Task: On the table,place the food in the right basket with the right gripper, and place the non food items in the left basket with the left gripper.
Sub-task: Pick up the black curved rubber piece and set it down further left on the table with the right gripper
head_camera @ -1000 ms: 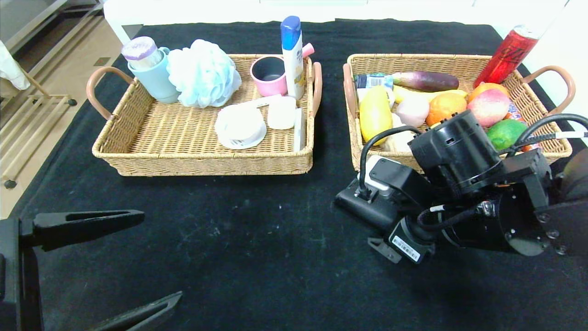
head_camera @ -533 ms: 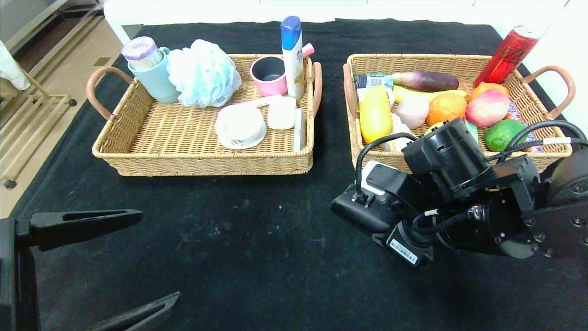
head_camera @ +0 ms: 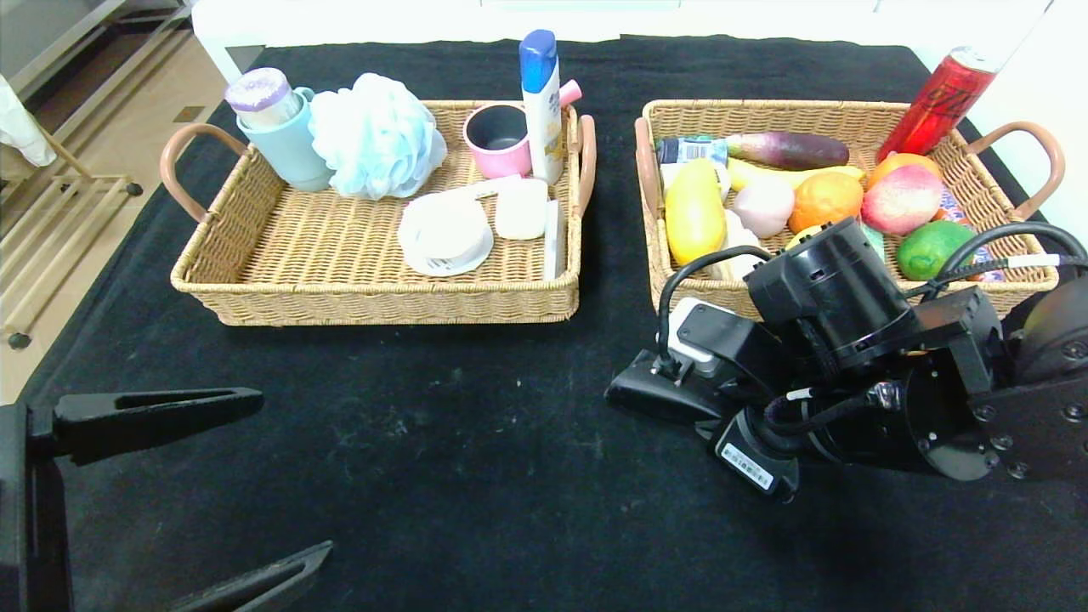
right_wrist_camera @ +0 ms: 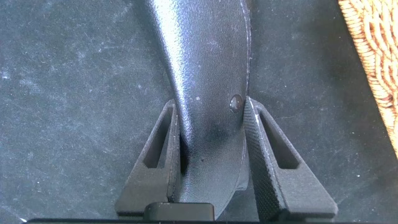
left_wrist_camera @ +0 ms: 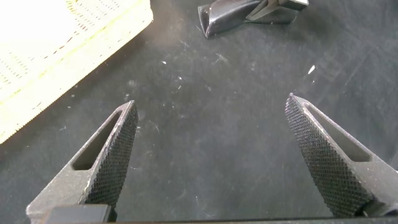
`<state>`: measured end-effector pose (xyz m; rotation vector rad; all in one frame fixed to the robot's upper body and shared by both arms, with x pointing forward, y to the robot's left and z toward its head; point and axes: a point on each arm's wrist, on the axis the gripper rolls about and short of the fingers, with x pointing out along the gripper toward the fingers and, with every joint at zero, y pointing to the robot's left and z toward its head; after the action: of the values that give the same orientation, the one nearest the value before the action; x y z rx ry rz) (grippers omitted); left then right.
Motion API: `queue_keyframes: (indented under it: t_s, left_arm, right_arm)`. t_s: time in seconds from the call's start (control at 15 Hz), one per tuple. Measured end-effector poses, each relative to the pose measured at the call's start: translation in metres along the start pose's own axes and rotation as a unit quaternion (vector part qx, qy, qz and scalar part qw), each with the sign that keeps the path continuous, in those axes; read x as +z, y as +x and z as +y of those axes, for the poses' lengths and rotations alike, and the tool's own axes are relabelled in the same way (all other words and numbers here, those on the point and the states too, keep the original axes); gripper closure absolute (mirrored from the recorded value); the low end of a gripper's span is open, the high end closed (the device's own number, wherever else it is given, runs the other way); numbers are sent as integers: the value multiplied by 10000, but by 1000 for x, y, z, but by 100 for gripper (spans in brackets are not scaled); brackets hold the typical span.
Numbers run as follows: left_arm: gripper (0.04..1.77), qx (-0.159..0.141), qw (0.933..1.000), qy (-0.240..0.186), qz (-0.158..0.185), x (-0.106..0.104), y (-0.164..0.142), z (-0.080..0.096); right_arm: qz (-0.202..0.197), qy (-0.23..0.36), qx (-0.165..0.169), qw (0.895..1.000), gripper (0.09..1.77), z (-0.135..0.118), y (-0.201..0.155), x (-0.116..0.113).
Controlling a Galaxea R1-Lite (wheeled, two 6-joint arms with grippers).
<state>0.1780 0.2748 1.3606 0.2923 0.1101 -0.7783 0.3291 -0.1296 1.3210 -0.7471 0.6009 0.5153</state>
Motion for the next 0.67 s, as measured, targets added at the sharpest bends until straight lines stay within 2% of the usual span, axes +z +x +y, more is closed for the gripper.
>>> queue_keyframes:
  t_s: [0.4, 0.53, 0.67]
  left_arm:
    - [9, -7, 10000, -3, 11, -1, 0, 0]
    - [9, -5, 10000, -2, 10, -1, 0, 0]
    - [9, 38, 10000, -1, 14, 0, 0, 0]
  right_arm:
    - [-51, 36, 1, 10000, 116, 0, -2, 1]
    - [-274, 135, 28, 9995, 124, 2, -12, 7]
    - [-553, 286, 23, 9981, 124, 1, -27, 14]
